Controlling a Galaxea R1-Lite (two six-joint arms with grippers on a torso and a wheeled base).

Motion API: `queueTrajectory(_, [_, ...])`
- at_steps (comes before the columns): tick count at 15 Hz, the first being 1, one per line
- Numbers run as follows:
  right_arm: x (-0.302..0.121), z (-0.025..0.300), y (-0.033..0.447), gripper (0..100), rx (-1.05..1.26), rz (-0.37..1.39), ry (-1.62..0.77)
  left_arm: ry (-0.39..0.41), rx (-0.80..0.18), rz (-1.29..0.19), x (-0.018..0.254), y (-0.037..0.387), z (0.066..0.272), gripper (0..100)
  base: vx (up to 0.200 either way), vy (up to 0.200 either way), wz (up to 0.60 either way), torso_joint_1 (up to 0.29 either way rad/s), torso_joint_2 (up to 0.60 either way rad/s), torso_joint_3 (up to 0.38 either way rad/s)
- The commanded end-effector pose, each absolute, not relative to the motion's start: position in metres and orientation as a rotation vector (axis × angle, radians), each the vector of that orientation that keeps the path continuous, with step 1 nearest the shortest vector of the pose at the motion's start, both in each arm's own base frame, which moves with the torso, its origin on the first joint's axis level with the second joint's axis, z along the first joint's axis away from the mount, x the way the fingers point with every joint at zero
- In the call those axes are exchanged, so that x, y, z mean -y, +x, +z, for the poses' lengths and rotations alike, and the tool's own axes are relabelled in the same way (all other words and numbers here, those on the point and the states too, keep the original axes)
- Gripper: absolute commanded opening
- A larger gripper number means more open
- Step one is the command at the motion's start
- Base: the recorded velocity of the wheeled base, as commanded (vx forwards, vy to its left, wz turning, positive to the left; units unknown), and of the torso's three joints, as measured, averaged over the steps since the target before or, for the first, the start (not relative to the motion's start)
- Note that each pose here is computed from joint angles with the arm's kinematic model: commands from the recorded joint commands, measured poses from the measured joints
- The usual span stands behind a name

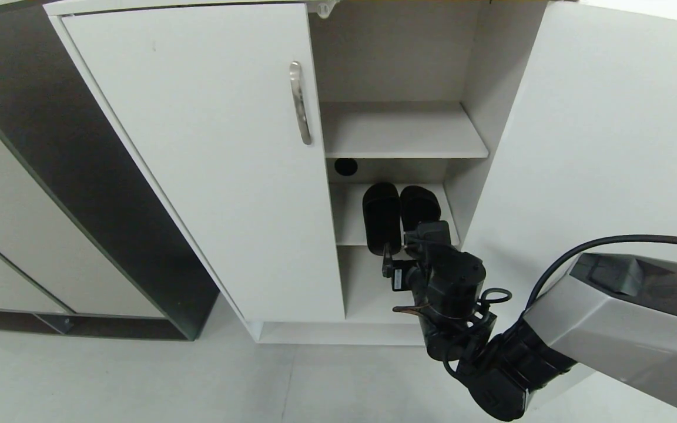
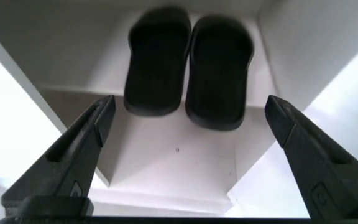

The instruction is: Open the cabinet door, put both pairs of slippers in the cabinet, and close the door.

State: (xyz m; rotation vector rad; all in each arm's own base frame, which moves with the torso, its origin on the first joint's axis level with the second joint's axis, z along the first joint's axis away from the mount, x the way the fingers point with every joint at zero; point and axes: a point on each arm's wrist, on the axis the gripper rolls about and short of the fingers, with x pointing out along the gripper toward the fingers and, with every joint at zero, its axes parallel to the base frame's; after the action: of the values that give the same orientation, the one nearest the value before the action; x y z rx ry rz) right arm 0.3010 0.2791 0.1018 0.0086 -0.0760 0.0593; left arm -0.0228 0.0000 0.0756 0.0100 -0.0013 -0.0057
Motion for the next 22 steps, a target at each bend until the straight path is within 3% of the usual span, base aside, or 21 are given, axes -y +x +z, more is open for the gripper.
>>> queueTrajectory(1, [-0.278,0.105,0.300,100,0.081,0.059,0.013,0.011,0.000,-0.006,0.000,-0.023,0.076,0,0.000,0.000,0.00,0.002,0.00,0.203])
queueTrajectory(13, [-0.273,0.102,0.300,100,0.071,0.050,-0.006,0.006,0.000,-0.008,0.000,-0.023,0.076,0,0.000,0.000,0.00,0.002,0.00,0.192])
queueTrajectory(22, [-0.264,0.101,0.302,100,0.063,0.033,-0.013,0.014,0.000,0.000,0.000,-0.023,0.076,0,0.000,0.000,0.00,0.001,0.00,0.008])
